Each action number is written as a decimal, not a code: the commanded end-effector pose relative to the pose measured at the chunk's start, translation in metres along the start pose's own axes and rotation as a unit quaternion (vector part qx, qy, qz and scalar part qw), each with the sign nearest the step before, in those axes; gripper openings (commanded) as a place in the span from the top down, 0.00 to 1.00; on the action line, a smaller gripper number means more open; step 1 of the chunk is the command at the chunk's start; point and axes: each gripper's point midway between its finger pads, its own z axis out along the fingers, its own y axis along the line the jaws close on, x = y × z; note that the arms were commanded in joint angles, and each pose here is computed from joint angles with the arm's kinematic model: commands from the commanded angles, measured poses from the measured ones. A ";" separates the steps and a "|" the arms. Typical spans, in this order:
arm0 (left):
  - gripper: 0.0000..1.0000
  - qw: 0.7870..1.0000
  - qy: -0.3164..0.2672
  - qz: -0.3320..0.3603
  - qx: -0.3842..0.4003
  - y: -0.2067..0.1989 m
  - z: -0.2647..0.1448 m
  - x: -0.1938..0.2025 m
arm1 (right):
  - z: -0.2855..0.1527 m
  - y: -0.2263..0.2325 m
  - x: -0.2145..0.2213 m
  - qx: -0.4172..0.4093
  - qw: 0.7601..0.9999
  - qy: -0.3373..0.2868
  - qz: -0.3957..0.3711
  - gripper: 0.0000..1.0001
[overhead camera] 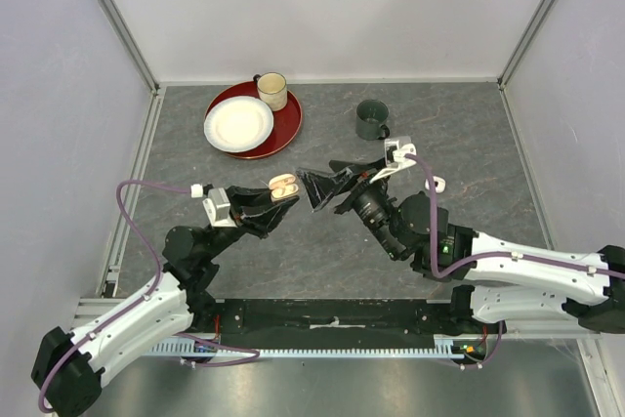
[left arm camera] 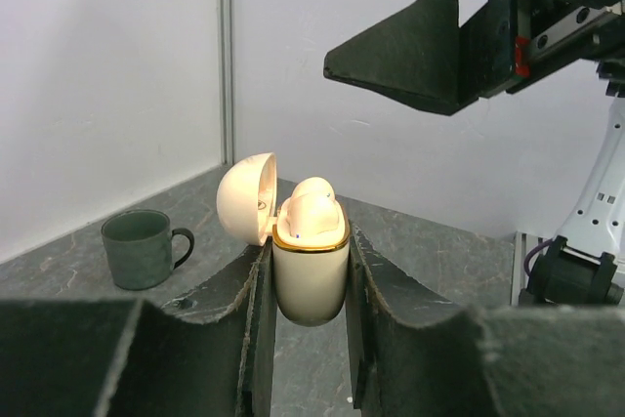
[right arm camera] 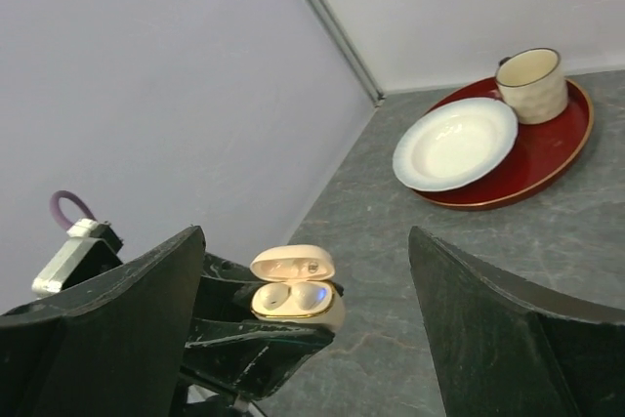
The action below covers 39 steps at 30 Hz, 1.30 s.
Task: Insert the wireless bluetooth earbuds into the charging case
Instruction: Place the earbud in the charging case, then close the charging case.
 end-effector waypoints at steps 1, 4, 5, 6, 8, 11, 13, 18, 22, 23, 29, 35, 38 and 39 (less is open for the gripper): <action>0.98 0.999 -0.009 0.022 0.031 -0.011 0.006 -0.018 | 0.002 -0.020 -0.010 0.054 0.997 0.026 -0.040 0.08; 0.98 0.999 0.000 0.018 0.051 -0.018 0.007 -0.018 | 0.011 -0.031 0.004 0.068 0.992 0.080 -0.063 0.06; 0.98 0.998 0.008 0.015 0.055 -0.020 0.007 -0.017 | 0.013 -0.030 0.012 0.057 0.991 0.104 -0.063 0.06; 0.98 0.998 0.011 0.010 0.059 -0.022 0.007 -0.016 | 0.016 -0.037 0.009 0.063 0.990 0.114 -0.056 0.05; 0.98 0.998 0.018 0.005 0.067 -0.025 0.006 -0.015 | 0.015 -0.021 0.021 -0.010 0.985 0.170 -0.036 0.03; 0.98 0.996 0.031 -0.003 0.086 -0.032 0.006 -0.013 | 0.028 -0.043 0.018 0.004 0.982 0.187 0.012 0.02; 0.98 0.995 0.033 -0.006 0.098 -0.036 0.005 -0.013 | 0.032 -0.051 0.021 -0.001 0.977 0.210 0.027 0.02; 0.98 0.992 0.044 -0.016 0.113 -0.041 0.007 -0.009 | 0.036 -0.053 0.045 -0.009 0.964 0.266 0.025 0.02; 0.98 0.990 0.049 -0.019 0.129 -0.046 0.009 -0.010 | 0.036 -0.056 0.054 -0.007 0.960 0.278 0.020 0.02; 0.98 0.990 0.051 -0.019 0.130 -0.046 0.009 -0.010 | 0.036 -0.057 0.055 -0.007 0.959 0.282 0.019 0.02; 0.98 0.989 0.058 -0.021 0.135 -0.046 0.012 -0.007 | 0.031 -0.060 0.070 -0.008 0.950 0.310 0.021 0.02; 0.98 0.990 0.061 -0.029 0.123 -0.042 0.015 -0.005 | 0.020 -0.059 0.074 -0.020 0.946 0.322 0.025 0.02; 0.98 0.992 0.058 -0.034 0.105 -0.037 0.016 -0.006 | 0.011 -0.063 0.075 -0.016 0.946 0.323 0.025 0.02; 0.98 0.992 0.059 -0.045 0.098 -0.036 0.016 -0.007 | 0.007 -0.068 0.079 -0.010 0.945 0.327 0.023 0.02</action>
